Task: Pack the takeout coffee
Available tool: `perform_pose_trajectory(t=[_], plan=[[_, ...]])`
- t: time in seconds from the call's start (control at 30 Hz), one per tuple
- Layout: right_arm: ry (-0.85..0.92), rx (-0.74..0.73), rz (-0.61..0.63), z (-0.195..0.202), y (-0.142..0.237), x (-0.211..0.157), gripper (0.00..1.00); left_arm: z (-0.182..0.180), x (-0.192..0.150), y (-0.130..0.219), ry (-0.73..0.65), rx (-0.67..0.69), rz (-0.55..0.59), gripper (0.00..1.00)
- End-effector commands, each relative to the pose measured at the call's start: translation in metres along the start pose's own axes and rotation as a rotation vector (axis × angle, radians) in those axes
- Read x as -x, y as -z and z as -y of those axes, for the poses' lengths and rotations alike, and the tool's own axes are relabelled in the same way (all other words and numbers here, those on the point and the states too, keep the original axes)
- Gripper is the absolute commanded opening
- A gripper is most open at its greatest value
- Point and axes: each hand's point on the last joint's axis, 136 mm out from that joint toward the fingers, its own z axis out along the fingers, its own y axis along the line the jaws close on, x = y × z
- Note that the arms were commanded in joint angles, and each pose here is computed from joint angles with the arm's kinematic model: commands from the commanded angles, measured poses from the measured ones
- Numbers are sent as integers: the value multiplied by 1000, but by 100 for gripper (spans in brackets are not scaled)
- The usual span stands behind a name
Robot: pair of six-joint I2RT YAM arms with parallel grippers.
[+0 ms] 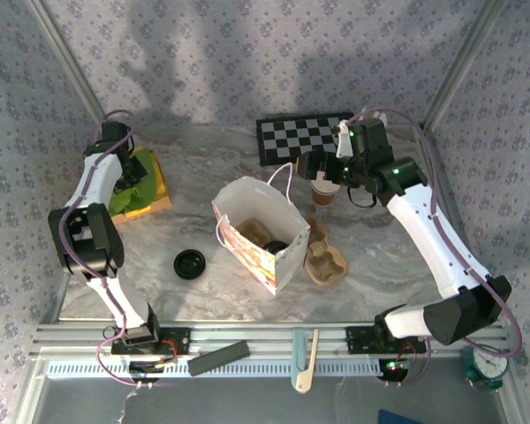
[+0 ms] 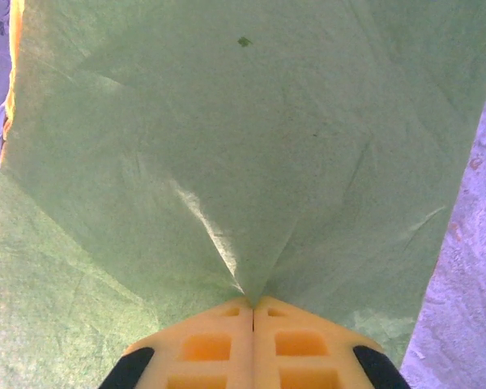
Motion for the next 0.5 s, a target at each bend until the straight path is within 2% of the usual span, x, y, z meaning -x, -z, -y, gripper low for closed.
perform_pose_trajectory(t=[0.0,0.1,0.2,0.27,0.47], plan=[[11,4,6,-5,7,1,100,-4,-11,-14,-43,30,-62,26],[12,-2,3,-4,8,-1,100,2,-7,-19,-55,11,-60,45],[9,-8,1,-3,8,-3,100,8,2,-20,-66,-13,-34,43],[9,-12,0,-3,8,-3,100,11,6,-23,-78,-13,-30,48],[7,-18,-4,-1,7,-3,100,10,11,-45,-90,11,-49,56]])
